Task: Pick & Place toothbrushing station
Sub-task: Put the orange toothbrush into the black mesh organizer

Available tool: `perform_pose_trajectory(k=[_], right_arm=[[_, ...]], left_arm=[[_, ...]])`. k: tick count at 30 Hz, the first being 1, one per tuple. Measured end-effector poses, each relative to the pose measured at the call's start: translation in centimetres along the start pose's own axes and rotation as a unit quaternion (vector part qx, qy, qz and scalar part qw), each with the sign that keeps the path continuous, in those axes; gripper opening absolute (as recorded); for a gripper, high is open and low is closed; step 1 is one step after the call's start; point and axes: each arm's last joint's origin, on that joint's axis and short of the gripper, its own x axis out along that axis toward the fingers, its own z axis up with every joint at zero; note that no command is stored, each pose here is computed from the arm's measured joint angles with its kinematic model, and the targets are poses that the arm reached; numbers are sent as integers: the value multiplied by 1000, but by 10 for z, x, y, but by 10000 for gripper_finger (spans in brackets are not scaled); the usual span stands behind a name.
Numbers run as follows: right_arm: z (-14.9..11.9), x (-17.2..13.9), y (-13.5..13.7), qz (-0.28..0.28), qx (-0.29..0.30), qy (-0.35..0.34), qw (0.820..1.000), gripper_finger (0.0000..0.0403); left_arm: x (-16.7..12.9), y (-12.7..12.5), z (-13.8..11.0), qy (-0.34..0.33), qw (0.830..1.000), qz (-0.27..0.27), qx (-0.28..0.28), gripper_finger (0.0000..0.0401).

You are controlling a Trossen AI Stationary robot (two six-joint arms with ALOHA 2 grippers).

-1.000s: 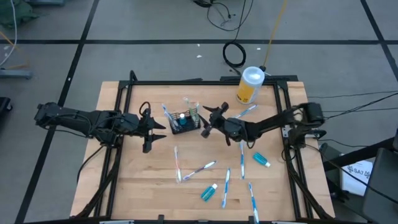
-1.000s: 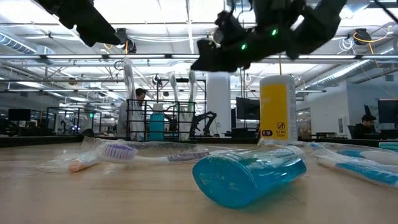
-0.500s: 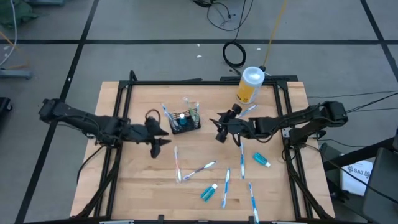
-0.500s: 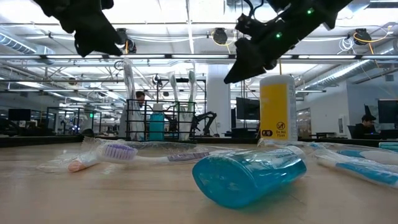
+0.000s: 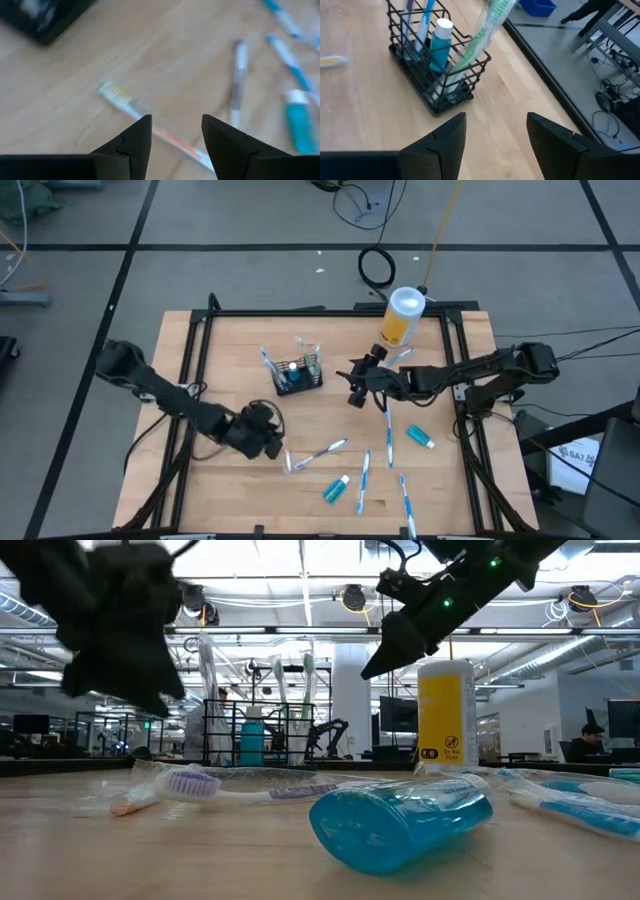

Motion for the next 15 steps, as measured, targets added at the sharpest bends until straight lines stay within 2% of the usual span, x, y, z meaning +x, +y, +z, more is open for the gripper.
perform_pose_trajectory(k=[2, 6, 11, 15], right_arm=[[2, 2, -3, -5, 6, -8, 1000, 200], [10, 4, -9, -14, 32, -41, 999, 200], [17, 6, -14, -20, 58, -75, 995, 203], [19, 6, -15, -23, 53, -82, 995, 203]], left_arm=[[9, 1, -10, -5, 999, 26, -25, 177], [23, 2, -22, -20, 997, 45, -61, 177], [40, 4, -29, -36, 993, 62, -88, 177], [52, 9, -31, -30, 991, 81, -100, 177]])
